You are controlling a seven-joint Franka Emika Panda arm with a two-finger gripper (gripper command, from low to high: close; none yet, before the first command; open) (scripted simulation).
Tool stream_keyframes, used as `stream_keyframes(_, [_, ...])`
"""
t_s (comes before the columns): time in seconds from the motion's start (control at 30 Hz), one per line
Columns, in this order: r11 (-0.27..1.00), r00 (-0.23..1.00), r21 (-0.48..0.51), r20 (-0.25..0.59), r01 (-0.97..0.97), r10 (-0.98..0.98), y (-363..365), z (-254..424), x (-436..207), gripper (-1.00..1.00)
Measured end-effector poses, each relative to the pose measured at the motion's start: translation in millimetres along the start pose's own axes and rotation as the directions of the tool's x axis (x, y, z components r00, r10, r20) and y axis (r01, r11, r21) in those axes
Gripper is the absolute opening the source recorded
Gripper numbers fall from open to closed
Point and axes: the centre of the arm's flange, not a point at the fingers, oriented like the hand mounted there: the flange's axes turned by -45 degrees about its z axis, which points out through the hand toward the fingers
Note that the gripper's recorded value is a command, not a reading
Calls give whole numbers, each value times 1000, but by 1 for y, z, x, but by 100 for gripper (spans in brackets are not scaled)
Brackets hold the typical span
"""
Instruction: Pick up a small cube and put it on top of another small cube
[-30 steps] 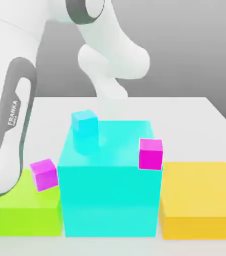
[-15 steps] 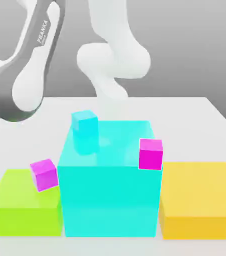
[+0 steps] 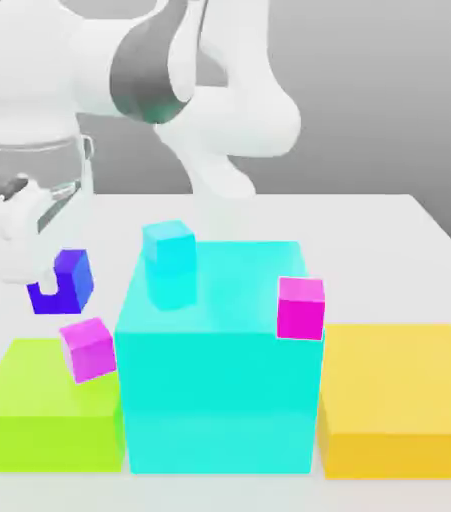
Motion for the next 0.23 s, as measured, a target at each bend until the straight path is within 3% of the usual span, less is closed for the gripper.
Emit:
stream_keyframes(0.1, [1000, 1000, -1, -2, -8, 8, 2, 36, -1, -100])
stream_keyframes(0.13, [1000, 1000, 0, -1, -8, 8, 3, 46, -2, 100])
stream_keyframes(0.23, [1000, 1000, 0, -1, -8, 8, 3, 46, -2, 100])
